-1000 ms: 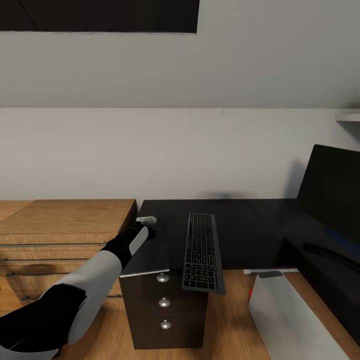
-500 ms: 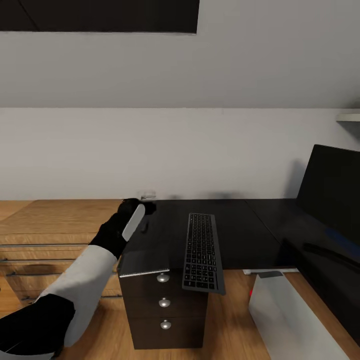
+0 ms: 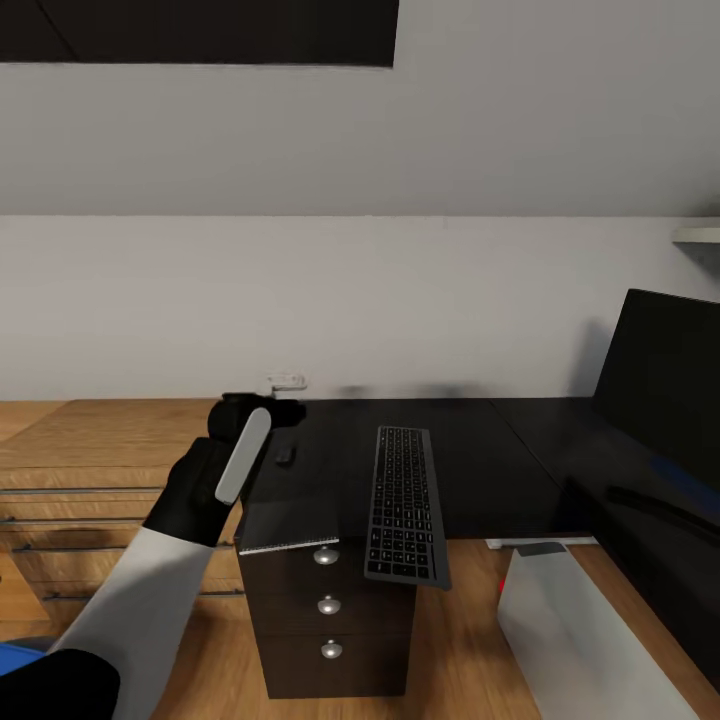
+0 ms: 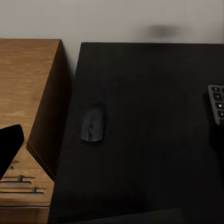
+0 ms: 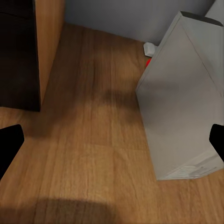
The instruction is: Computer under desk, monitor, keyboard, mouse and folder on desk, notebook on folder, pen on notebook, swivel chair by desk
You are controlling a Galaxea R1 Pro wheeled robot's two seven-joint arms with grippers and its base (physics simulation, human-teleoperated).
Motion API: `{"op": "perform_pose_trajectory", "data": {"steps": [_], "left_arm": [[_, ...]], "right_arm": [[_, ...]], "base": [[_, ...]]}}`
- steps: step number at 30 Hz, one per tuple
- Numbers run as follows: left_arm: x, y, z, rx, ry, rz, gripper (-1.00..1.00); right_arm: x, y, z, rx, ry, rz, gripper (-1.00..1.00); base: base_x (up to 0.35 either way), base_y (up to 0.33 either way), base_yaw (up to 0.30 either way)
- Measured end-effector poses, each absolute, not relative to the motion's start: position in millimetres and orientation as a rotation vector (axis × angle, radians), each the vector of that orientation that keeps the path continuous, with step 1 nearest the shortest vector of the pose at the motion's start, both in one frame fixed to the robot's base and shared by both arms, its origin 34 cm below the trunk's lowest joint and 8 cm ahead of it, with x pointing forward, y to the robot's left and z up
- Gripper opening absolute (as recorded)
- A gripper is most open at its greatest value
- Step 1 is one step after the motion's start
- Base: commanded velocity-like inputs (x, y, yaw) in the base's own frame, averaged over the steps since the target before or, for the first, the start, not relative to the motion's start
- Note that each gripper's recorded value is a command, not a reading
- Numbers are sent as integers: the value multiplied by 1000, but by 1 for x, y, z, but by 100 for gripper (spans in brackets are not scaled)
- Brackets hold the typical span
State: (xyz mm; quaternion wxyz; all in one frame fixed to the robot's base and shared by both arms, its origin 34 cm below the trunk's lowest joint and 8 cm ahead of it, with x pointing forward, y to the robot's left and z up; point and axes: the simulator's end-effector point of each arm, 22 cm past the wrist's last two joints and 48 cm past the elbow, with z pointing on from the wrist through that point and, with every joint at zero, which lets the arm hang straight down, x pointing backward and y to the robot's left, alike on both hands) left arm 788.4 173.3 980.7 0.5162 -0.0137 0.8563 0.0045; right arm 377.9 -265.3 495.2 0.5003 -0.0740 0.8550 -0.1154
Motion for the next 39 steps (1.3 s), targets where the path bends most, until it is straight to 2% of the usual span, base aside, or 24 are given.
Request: {"op": "perform_pose_trajectory", "data": {"steps": [12, 16, 31, 39], "left_arm": [[771, 191, 950, -41, 2084, 39, 100], [770, 192, 950, -41, 2081, 37, 100], [761, 192, 922, -41, 2125, 39, 100], [750, 195, 891, -43, 2172, 46, 100]], "right_arm": [[378, -266, 496, -173, 2063, -280, 100], [379, -267, 496, -169, 2063, -283, 100], [378, -268, 496, -166, 2066, -285, 100], [377, -268, 494, -166, 2072, -285, 100]], "base": [[0, 0, 1], [-115, -77, 231], [-252, -193, 266], [-306, 53, 105]]}}
